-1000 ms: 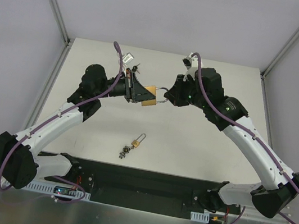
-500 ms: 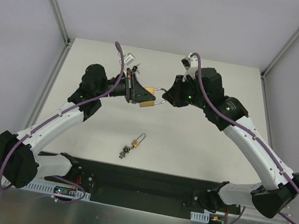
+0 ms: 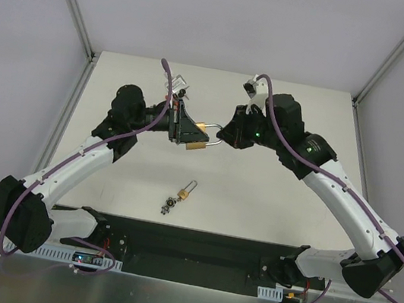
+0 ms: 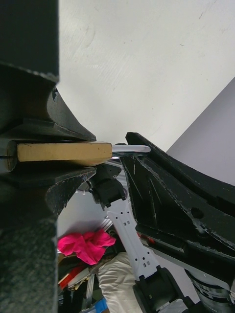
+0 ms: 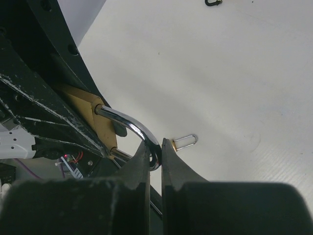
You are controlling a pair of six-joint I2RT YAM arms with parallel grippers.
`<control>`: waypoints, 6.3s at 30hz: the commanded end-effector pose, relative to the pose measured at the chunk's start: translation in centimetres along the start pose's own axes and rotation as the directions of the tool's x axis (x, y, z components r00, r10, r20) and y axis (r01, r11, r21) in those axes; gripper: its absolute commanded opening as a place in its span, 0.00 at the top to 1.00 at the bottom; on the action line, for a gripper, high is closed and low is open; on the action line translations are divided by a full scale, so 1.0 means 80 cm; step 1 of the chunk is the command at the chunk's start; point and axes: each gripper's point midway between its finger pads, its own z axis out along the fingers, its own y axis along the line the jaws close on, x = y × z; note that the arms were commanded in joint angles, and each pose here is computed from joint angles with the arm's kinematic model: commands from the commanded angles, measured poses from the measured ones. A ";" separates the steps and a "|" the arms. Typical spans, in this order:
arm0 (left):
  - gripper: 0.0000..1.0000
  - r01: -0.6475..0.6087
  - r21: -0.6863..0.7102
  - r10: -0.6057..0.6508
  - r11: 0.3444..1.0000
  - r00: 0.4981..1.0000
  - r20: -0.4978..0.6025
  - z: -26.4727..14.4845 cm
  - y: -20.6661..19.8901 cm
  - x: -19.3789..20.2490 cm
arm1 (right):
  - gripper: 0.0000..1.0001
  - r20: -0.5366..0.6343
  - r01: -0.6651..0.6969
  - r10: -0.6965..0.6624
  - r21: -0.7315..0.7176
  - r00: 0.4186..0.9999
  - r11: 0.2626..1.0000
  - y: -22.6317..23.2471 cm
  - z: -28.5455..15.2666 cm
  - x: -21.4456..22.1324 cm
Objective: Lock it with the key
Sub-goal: Lock the lock.
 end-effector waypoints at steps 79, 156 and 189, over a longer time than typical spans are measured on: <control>1.00 -0.162 -0.122 0.180 0.979 0.971 0.159 0.032 -0.010 -0.063 | 0.99 0.036 0.082 -0.112 -0.889 0.993 0.450 0.306 -0.092 0.021; 1.00 -0.409 0.236 0.364 0.881 0.906 0.215 -0.011 -0.122 -0.047 | 0.06 0.213 0.061 0.091 -0.612 0.973 0.789 0.076 -0.066 -0.076; 1.00 -0.400 0.262 0.353 0.878 0.912 0.209 -0.003 -0.127 -0.044 | 0.99 0.245 0.051 0.142 -0.642 0.959 0.765 0.120 -0.059 -0.091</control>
